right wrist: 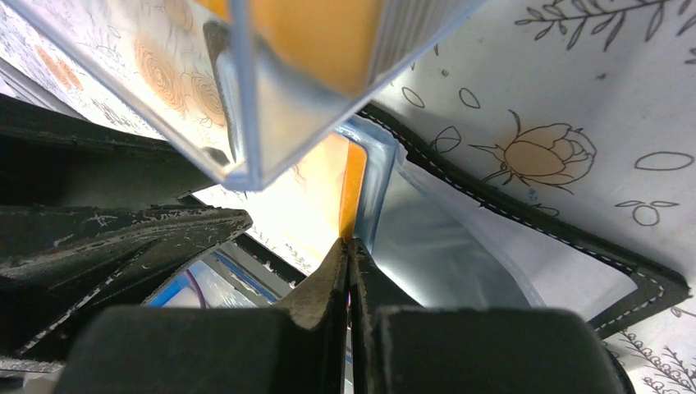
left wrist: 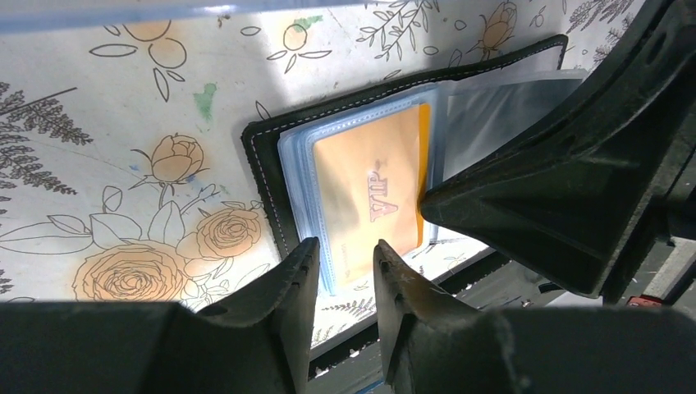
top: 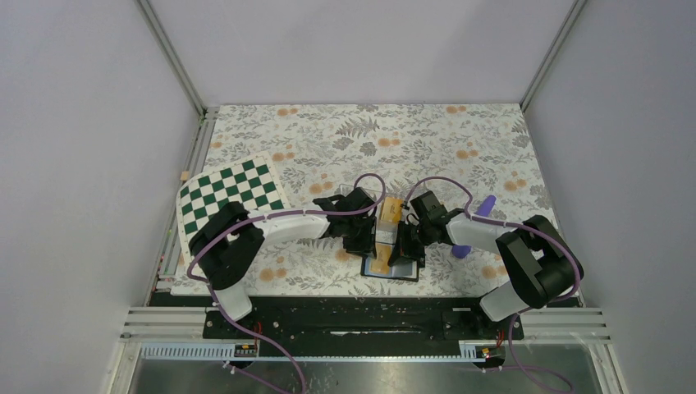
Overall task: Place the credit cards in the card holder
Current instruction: Insert the credit card into the card holder.
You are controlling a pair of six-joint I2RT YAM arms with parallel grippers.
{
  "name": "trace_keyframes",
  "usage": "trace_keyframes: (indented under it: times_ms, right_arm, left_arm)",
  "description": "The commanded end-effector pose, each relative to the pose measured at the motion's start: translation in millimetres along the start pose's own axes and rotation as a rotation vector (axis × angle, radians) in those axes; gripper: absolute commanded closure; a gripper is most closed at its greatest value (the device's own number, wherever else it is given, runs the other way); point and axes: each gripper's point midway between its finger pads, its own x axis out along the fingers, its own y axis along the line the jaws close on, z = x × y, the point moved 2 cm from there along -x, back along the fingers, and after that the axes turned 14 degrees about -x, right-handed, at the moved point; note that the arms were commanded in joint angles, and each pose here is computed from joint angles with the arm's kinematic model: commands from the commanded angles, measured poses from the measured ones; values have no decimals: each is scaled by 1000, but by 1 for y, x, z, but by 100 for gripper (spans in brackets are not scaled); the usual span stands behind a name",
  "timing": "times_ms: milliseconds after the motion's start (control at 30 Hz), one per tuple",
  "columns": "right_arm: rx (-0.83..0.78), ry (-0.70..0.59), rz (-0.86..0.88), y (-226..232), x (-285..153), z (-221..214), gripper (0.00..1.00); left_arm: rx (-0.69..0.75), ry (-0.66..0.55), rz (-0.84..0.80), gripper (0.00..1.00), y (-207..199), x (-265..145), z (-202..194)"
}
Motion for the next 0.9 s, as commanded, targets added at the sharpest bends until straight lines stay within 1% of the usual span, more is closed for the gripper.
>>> trace_keyframes:
  times_ms: [0, 200, 467, 700, 867]
  right_arm:
    - [-10, 4, 21, 5, 1, 0, 98]
    - [-7, 10, 22, 4, 2, -1, 100]
    - [-4, 19, 32, 5, 3, -1, 100]
    - [-7, 16, 40, 7, 2, 0, 100]
    - [-5, 20, 39, 6, 3, -1, 100]
  left_arm:
    - [46, -62, -40, 69, -20, -15, 12]
    - [34, -38, -46, 72, -17, -4, 7]
    - [28, -1, -39, 71, -10, 10, 2]
    - [31, -5, -13, 70, -5, 11, 1]
    - [37, 6, 3, 66, -5, 12, 0]
